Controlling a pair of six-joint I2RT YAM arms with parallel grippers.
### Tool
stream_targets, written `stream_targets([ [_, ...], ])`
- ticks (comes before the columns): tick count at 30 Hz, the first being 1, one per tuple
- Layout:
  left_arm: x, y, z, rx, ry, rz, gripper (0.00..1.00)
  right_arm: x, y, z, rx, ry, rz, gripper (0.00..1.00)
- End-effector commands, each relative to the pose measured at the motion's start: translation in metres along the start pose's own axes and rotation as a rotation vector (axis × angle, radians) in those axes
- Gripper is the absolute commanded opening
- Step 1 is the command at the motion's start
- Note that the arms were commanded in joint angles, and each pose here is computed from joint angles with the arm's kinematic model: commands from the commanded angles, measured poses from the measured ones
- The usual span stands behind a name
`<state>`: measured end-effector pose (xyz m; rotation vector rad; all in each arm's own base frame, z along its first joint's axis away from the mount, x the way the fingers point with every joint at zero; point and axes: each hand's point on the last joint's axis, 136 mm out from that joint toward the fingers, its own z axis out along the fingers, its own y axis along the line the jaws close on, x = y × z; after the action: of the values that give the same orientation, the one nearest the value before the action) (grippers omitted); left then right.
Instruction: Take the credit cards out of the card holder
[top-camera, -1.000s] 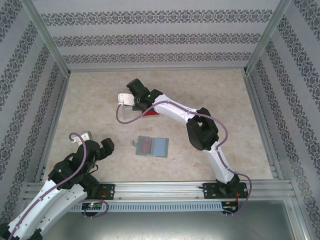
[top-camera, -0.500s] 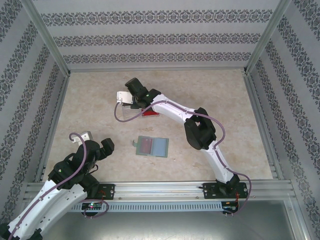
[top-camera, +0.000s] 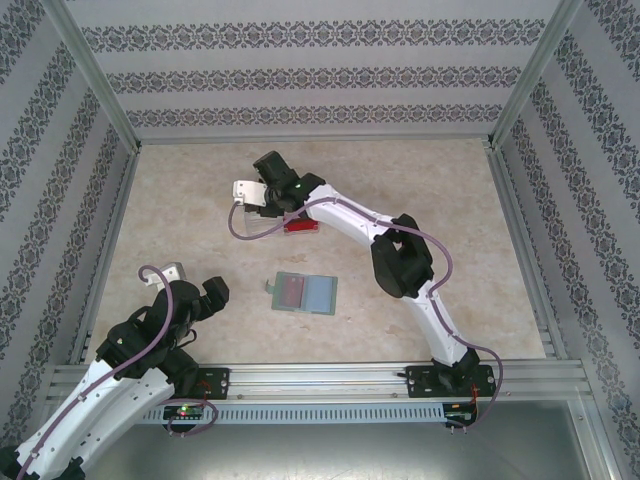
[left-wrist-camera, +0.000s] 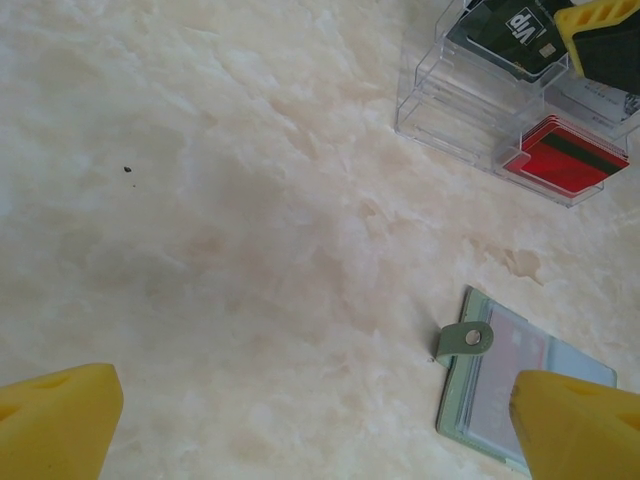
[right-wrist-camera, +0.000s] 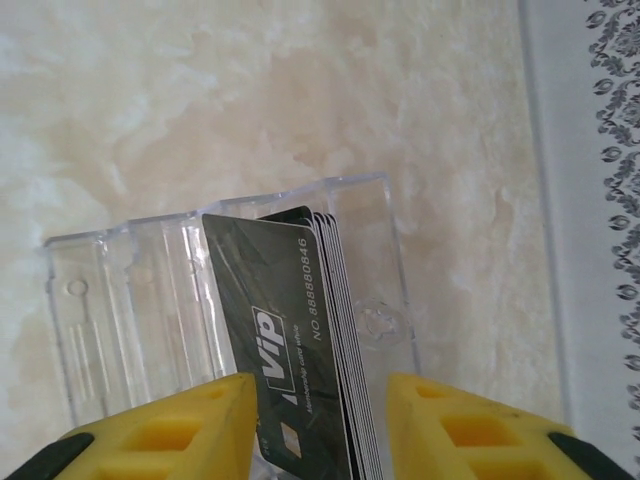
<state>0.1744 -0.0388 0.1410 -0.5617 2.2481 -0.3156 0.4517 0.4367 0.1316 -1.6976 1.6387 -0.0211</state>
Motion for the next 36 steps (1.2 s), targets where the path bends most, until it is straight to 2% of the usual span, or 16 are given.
stream_targets([
  [1, 0.001, 0.0, 0.001, 0.007, 0.001, 0.02, 1.0, -0.016, -0.01, -0.015, -0.034, -0.078, 0.042, 0.38],
  [11, 0.002, -0.003, 0.003, 0.016, 0.004, 0.026, 1.0, -0.017, -0.009, -0.008, -0.038, -0.08, 0.064, 0.34],
  [16, 0.001, -0.017, 0.006, 0.055, 0.018, 0.045, 0.99, -0.031, -0.013, -0.044, -0.025, -0.163, 0.17, 0.4],
  [22, -0.005, -0.044, 0.009, 0.095, 0.062, 0.097, 1.0, -0.041, -0.014, -0.098, 0.007, -0.257, 0.251, 0.42],
  [28, -0.012, -0.07, 0.014, 0.074, 0.146, 0.194, 0.96, -0.027, -0.004, -0.123, 0.032, -0.266, 0.301, 0.43],
  [32, -0.019, -0.086, 0.02, 0.039, 0.198, 0.31, 0.9, -0.023, -0.004, -0.134, 0.064, -0.303, 0.344, 0.43],
  [36, -0.041, -0.107, 0.023, -0.008, 0.24, 0.453, 0.87, -0.011, -0.018, -0.15, 0.118, -0.297, 0.511, 0.42],
])
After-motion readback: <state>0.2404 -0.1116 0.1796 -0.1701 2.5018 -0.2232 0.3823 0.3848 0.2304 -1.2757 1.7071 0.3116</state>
